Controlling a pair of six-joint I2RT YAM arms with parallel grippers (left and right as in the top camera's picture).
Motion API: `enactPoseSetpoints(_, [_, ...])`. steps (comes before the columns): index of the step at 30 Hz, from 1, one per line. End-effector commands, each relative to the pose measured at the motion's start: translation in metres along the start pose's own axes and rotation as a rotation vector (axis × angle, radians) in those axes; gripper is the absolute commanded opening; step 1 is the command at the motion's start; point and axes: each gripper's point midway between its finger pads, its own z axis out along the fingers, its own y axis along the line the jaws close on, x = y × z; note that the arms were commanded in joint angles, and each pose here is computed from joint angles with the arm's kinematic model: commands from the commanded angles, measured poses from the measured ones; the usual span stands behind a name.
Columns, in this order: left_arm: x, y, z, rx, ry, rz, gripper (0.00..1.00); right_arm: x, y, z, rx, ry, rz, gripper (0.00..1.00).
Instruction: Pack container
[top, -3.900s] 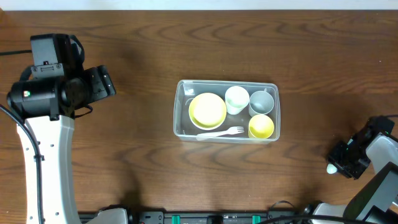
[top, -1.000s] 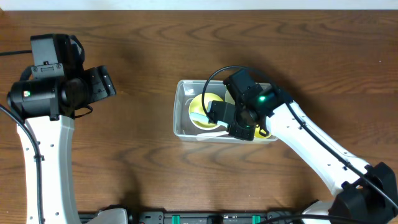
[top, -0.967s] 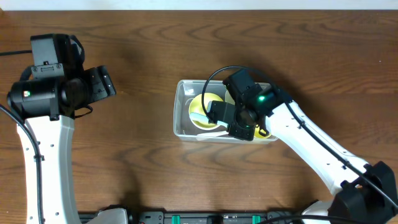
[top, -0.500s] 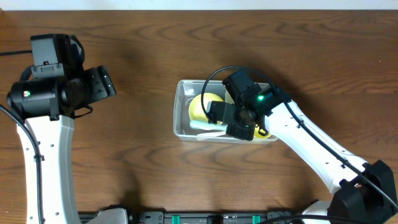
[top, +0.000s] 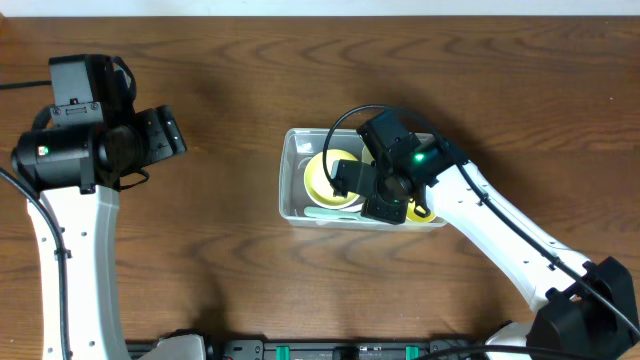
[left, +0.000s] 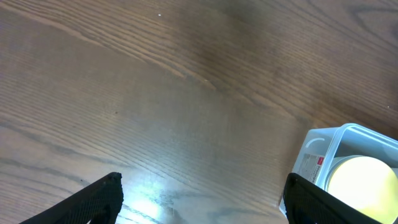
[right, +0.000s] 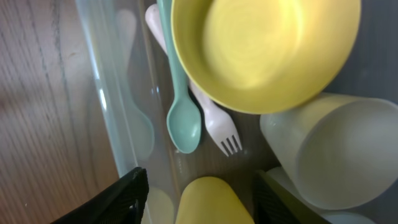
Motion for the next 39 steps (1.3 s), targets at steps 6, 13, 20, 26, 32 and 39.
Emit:
enactPoseSetpoints(6, [0.002,0.001,0.003,0.001,0.013,0.003,0.83,-0.039,-0.054,-0.024,0.193,-0.169,0.360,0.77])
enactPoseSetpoints(13, [-0.002,-0.010,0.003,0.022,-0.008,0.104,0.83,-0.031,-0.160,-0.106,0.457,-0.441,0.901,0.99])
enactPoseSetpoints(20, [-0.022,-0.032,0.010,0.059,-0.083,0.168,0.98,0.060,-0.221,-0.135,0.586,-0.465,1.209,0.99])
enactPoseSetpoints(26, [-0.023,-0.032,0.018,0.056,-0.067,0.169,0.98,0.115,-0.224,-0.137,0.609,-0.373,1.291,0.99])
enactPoseSetpoints(32, [-0.021,-0.031,0.011,0.057,-0.078,0.203,0.98,0.145,-0.209,-0.151,0.608,-0.360,1.467,0.99])
enactPoseSetpoints(39, [-0.005,-0.025,-0.029,0.082,-0.199,0.220,0.98,0.157,-0.165,-0.180,0.654,-0.391,1.492,0.99])
